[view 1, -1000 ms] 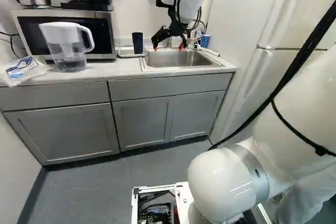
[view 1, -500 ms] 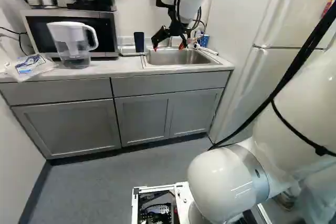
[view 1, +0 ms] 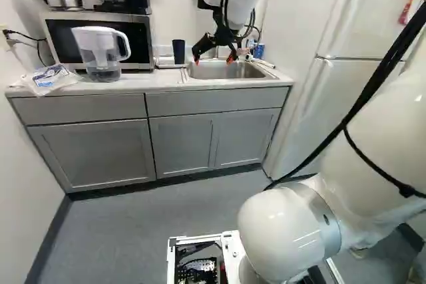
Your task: Rinse the cup and place it in the tray
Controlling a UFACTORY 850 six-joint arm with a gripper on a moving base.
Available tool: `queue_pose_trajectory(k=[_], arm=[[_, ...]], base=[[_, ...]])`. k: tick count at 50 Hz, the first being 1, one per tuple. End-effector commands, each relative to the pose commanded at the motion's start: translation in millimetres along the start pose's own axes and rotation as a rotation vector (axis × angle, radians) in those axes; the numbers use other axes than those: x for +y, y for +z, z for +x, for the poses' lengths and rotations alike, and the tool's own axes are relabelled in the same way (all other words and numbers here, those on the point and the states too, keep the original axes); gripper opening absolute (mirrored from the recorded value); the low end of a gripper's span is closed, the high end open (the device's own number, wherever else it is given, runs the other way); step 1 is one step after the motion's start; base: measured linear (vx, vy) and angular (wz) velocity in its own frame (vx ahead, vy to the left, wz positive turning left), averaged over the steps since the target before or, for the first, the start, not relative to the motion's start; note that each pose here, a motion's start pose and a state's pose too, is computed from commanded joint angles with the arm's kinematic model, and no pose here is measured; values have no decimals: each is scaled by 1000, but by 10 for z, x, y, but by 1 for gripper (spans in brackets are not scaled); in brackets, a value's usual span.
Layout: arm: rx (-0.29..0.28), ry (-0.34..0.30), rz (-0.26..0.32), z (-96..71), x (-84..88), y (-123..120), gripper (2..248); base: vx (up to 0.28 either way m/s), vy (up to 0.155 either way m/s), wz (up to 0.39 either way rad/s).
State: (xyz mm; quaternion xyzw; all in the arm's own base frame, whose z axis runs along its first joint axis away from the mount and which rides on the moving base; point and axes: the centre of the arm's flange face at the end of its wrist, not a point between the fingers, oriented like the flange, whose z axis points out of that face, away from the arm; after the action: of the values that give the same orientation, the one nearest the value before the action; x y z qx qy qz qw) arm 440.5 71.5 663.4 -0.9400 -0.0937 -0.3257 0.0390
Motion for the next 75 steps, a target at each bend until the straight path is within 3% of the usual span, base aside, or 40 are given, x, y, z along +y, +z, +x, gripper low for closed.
queue_pose_trajectory(k=[44, 75], arm=[[4, 1, -2, -15, 5, 17, 247], [43, 14, -19, -187, 63, 192, 247]], base=[[-38, 0, 6], [0, 0, 0]])
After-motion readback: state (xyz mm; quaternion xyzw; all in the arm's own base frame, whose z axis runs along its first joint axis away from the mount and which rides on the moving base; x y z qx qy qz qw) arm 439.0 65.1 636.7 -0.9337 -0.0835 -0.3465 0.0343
